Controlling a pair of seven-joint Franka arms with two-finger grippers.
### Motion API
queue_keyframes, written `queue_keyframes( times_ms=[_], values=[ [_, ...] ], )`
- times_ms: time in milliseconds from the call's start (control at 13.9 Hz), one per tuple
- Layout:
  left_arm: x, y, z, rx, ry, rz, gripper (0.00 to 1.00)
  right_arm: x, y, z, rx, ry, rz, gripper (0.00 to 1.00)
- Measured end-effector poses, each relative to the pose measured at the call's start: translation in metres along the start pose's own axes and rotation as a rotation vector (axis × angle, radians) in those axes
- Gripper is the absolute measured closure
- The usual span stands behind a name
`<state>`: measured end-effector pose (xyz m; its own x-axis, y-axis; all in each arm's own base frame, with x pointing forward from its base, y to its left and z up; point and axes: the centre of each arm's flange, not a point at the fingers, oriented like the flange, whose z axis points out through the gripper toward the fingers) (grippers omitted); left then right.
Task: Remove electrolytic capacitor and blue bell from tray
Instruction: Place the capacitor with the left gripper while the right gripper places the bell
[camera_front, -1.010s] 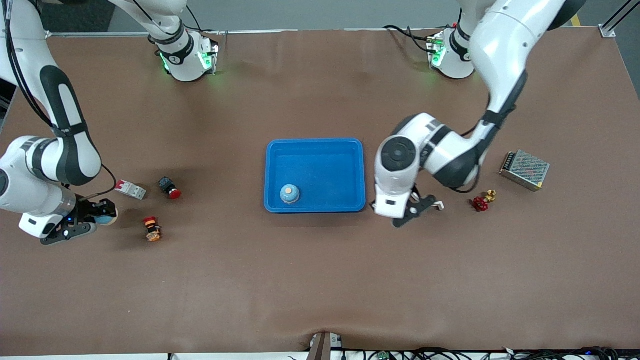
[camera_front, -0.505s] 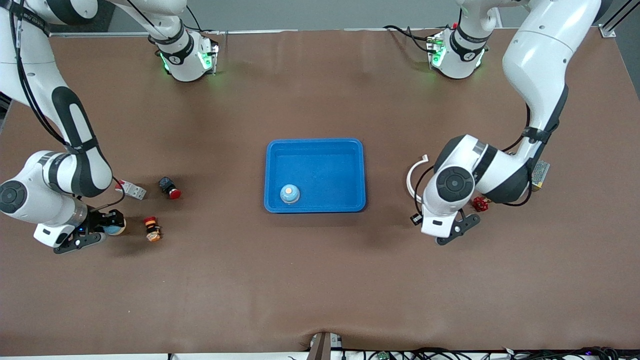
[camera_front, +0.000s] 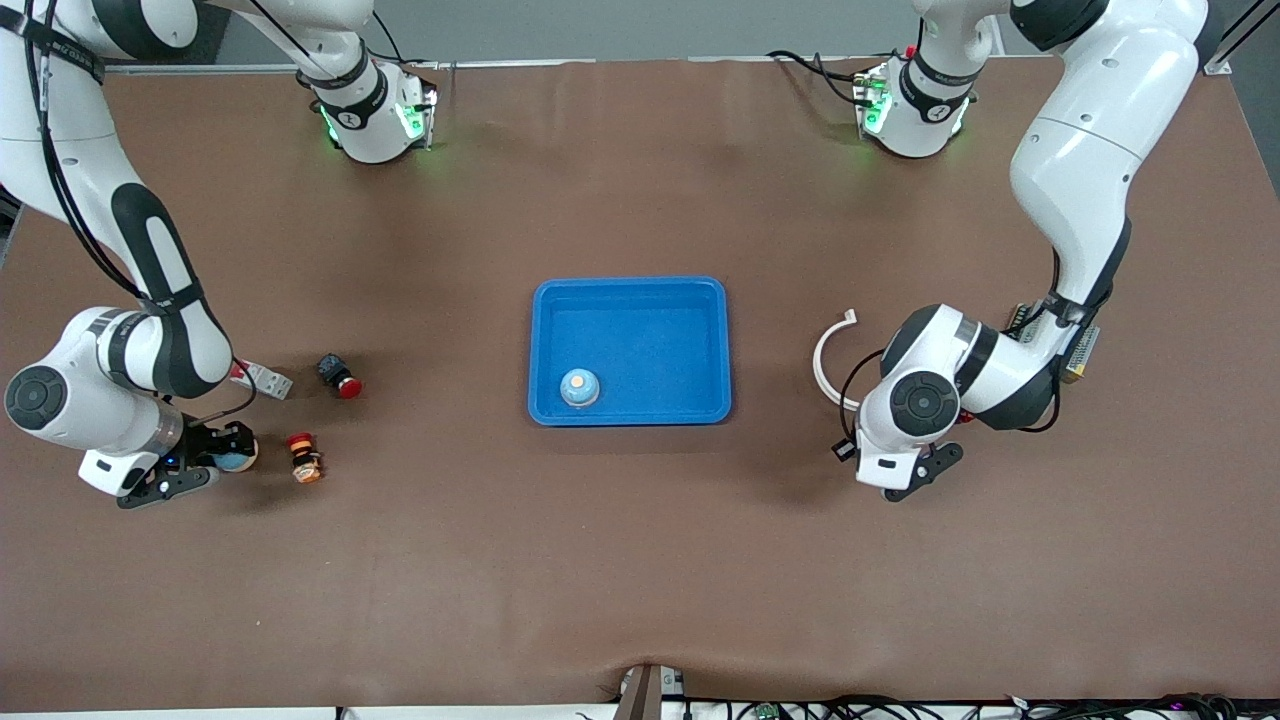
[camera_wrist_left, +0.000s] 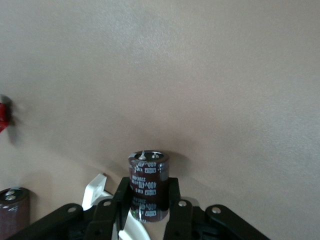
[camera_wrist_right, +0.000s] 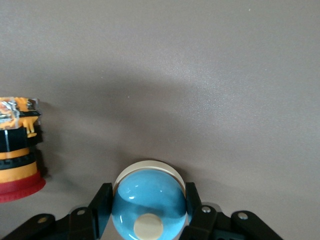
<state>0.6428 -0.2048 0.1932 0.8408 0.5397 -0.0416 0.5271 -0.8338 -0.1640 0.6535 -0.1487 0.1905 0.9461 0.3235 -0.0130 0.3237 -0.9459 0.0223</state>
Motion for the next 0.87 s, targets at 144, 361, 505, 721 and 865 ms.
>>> queue_keyframes(
  times_ms=[144,361,505,721,865],
  values=[
    [0.002,0.000,0.005,-0.007,-0.001,-0.002,0.66,0.000,0.000,0.004,0.000,0.000,0.001,0.37],
    [0.004,0.000,0.010,-0.014,0.000,-0.007,0.66,-0.001,0.001,0.003,0.000,0.002,0.013,0.31],
    [0.005,-0.001,0.011,-0.015,0.002,-0.008,0.59,-0.002,0.005,0.003,-0.001,0.002,0.021,0.09],
    [0.010,0.000,0.006,-0.027,0.012,-0.013,0.30,0.002,0.000,-0.005,0.021,-0.027,0.045,0.00],
    [0.014,0.001,-0.008,-0.043,0.030,-0.018,0.10,0.012,-0.014,-0.030,0.036,-0.057,0.115,0.00]
  ],
)
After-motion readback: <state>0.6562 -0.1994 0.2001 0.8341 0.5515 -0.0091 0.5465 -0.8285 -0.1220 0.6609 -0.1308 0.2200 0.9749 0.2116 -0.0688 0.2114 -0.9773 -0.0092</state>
